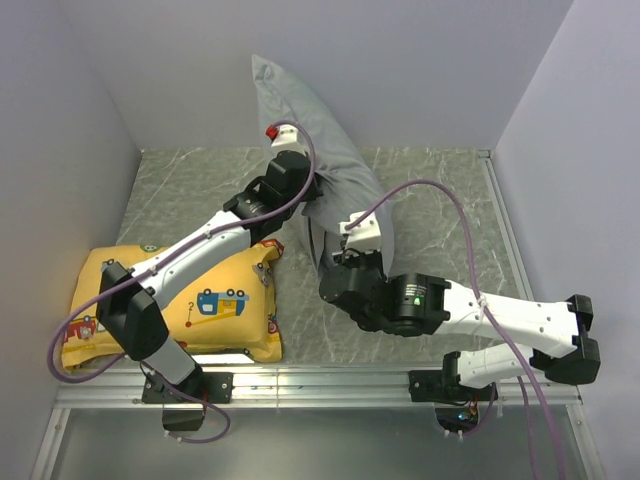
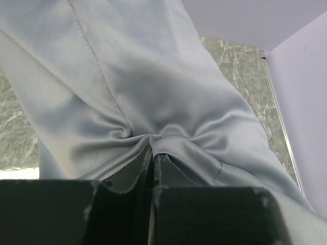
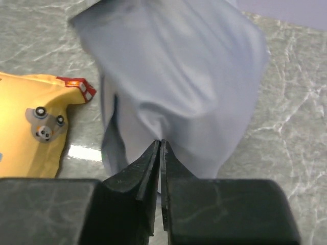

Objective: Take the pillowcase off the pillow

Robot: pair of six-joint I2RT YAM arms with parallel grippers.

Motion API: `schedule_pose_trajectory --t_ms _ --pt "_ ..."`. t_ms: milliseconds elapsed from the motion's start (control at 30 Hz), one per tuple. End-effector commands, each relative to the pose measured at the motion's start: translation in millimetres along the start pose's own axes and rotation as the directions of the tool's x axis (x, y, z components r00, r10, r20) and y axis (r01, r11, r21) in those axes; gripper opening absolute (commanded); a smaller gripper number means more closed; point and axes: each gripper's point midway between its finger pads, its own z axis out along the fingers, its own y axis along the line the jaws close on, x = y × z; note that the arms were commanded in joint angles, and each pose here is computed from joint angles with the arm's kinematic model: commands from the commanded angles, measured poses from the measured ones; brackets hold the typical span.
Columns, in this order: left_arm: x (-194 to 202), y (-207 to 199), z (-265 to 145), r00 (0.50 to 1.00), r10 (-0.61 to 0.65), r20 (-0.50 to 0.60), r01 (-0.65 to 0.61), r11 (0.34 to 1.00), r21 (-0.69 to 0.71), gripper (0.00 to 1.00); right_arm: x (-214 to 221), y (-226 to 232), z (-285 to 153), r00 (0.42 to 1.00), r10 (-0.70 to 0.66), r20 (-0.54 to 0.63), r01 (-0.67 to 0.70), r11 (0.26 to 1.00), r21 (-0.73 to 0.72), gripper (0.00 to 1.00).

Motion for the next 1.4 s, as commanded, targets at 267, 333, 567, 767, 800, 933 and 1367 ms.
schedule_pose_trajectory --t_ms 267,333,567,767,800,933,1367 --pt "-31.9 -0.5 -47.7 0.996 -0.043 0.079 0.037 0.997 0.074 0.56 -15.1 -49.5 -21.8 0.982 0.18 0.056 -0.179 0.983 -0.034 0.0" --pt "-23.4 1.1 -53.2 0.997 -0.041 0.063 0.036 0.995 0.09 0.64 -14.2 -51.0 -21.6 0.984 0.17 0.054 -0.169 0.985 -0.024 0.0" --pt "-12.8 -9.6 -81.3 0.999 -0.008 0.039 0.001 0.983 0.182 0.78 -15.9 -47.0 -21.8 0.983 0.179 0.044 -0.176 0.983 -0.059 0.0" --pt "14.7 -28.0 -60.3 0.997 0.063 -0.039 -0.054 0.978 0.203 0.7 -28.9 -3.1 -43.7 0.982 0.184 0.027 -0.162 0.917 -0.364 0.15" --pt "17.1 -29.6 -55.6 0.997 0.068 -0.045 -0.058 0.978 0.201 0.68 -28.7 10.2 -50.3 0.982 0.189 0.015 -0.164 0.885 -0.436 0.21" --pt "24.6 -42.5 -32.8 0.992 0.096 -0.082 -0.078 0.978 0.192 0.56 -20.3 35.8 -63.8 0.989 0.151 0.002 -0.126 0.836 -0.534 0.4" --pt "2.2 -68.3 -19.8 0.994 0.09 -0.054 -0.077 0.974 0.213 0.48 53.0 55.4 -5.8 0.99 0.106 -0.094 -0.127 0.958 -0.257 0.48"
